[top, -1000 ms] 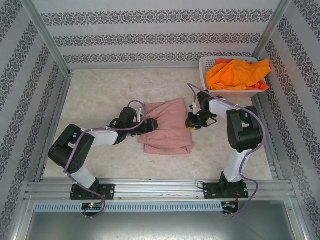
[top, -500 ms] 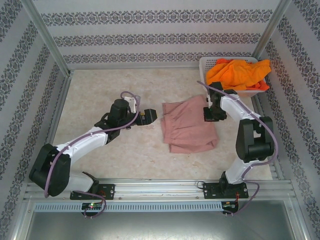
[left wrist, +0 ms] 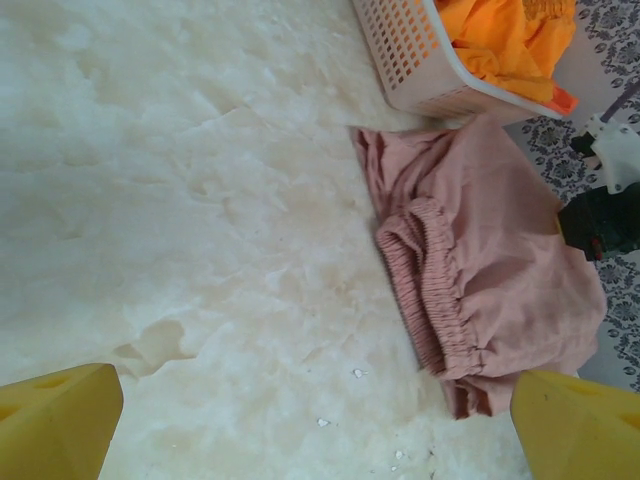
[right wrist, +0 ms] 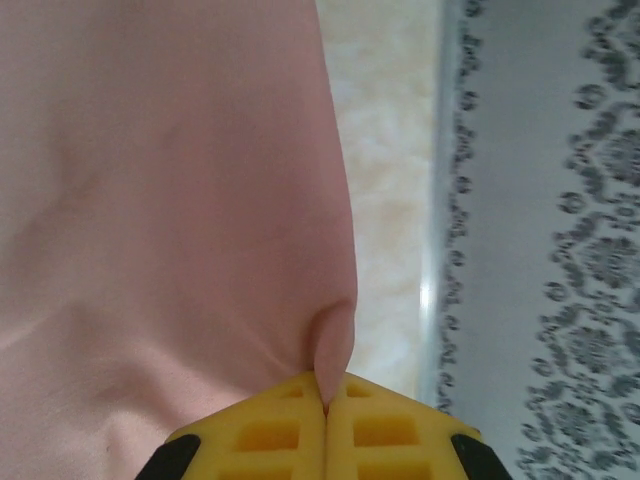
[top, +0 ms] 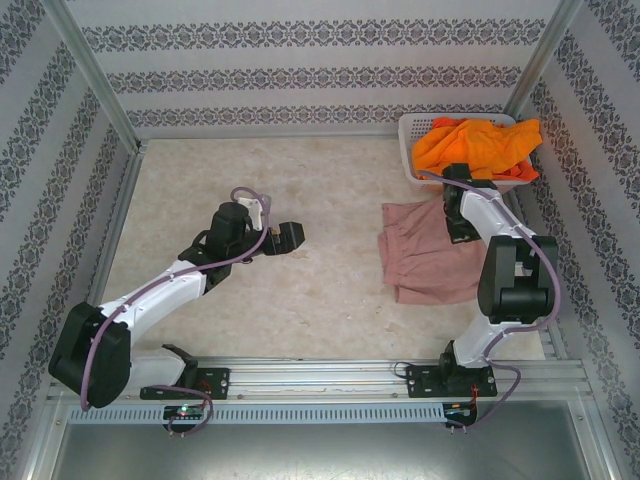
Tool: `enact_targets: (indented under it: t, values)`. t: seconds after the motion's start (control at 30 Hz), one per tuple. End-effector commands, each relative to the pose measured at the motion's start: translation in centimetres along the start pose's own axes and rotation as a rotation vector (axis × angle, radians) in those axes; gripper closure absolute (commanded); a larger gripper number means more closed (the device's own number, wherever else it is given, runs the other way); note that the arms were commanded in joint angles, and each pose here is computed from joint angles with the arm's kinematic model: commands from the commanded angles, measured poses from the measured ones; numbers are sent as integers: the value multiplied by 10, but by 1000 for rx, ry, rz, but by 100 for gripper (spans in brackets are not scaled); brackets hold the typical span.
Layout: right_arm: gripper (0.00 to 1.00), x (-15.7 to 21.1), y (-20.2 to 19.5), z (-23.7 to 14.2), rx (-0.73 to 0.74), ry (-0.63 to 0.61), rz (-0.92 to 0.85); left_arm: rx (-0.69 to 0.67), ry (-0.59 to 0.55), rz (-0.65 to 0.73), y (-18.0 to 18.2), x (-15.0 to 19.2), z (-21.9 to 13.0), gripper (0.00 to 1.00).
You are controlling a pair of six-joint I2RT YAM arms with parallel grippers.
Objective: Fold and stack the shorts
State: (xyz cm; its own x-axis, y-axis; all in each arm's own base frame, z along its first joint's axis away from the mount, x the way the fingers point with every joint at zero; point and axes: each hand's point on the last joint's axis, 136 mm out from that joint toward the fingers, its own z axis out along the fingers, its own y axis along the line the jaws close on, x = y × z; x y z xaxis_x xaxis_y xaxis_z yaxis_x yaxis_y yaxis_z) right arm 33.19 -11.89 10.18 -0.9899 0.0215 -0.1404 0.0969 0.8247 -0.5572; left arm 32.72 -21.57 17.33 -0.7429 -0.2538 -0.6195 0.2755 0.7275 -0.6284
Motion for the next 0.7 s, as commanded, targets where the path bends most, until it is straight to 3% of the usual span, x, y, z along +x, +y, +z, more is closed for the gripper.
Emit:
enact_targets:
  t: [0.0, 0.37, 0.4, 0.47, 0.57, 0.6, 0.67]
  values:
    - [100, -2, -43, 8, 163, -4, 18, -8, 10, 3, 6, 4, -3, 0]
    - [96, -8, -78, 27, 220, 18, 73, -31, -3, -2, 12, 2, -10, 0]
    - [90, -9, -80, 26, 221, 18, 83, -30, -5, -4, 12, 1, -11, 0]
    - [68, -11, -84, 21, 209, 7, 130, -35, -11, -4, 13, 1, -13, 0]
    - [26, -24, -72, -8, 2, -88, 284, -41, -20, -4, 15, 1, -16, 0]
    - [18, -33, -64, -26, -110, -149, 348, -43, -20, -6, 16, 2, -17, 0]
    - [12, -52, -50, -63, -327, -266, 461, -43, -28, -10, 16, 0, -18, 0]
